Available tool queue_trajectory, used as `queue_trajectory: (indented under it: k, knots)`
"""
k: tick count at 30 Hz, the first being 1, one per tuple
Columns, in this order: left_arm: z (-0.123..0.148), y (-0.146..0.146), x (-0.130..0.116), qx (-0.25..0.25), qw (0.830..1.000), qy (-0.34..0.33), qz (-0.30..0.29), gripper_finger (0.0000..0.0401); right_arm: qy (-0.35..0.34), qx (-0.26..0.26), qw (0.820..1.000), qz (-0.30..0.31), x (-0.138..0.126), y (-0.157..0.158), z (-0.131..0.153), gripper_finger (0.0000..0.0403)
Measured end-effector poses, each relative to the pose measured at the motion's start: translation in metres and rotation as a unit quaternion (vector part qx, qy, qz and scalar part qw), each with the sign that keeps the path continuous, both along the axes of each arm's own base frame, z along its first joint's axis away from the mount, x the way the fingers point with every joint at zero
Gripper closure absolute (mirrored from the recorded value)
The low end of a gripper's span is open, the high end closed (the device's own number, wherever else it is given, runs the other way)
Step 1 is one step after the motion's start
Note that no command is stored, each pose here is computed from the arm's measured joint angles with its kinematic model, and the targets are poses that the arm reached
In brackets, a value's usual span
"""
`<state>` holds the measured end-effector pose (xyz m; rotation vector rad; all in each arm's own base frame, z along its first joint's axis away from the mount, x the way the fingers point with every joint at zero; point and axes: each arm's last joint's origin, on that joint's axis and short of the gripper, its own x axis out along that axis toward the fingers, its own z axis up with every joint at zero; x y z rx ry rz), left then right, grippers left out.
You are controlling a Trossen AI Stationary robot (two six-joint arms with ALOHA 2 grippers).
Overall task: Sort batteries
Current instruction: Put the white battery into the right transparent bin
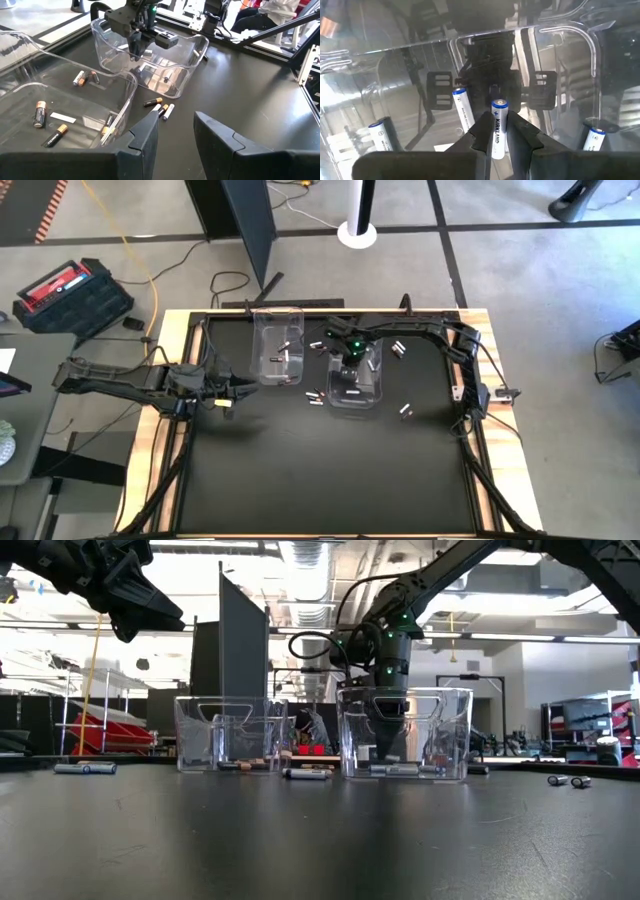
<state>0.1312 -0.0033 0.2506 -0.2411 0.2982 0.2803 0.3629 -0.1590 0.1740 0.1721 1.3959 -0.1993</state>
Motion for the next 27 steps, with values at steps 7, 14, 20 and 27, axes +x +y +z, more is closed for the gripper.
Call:
queue_trajectory:
  k: [7, 14, 20, 27]
  knots:
    - [0.0, 0.0, 0.0, 0.0, 1.0, 0.0, 0.0, 0.0283, 0.0, 0.001, 1.0, -0.006, 0.0, 0.0, 0.0, 0.0322]
    - [0.0, 0.0, 0.0, 0.0, 1.0, 0.0, 0.0, 0.0283, 0.0, 0.001, 1.0, -0.006, 0.0, 0.0, 0.0, 0.0321]
    - [0.0, 0.0, 0.0, 0.0, 1.0, 0.0, 0.0, 0.0283, 0.003, 0.002, 1.0, -0.007, -0.001, 0.0, 0.001, 0.0321]
    - [0.0, 0.0, 0.0, 0.0, 1.0, 0.0, 0.0, 0.0283, 0.006, 0.008, 0.999, -0.038, -0.017, 0.003, 0.033, 0.0321]
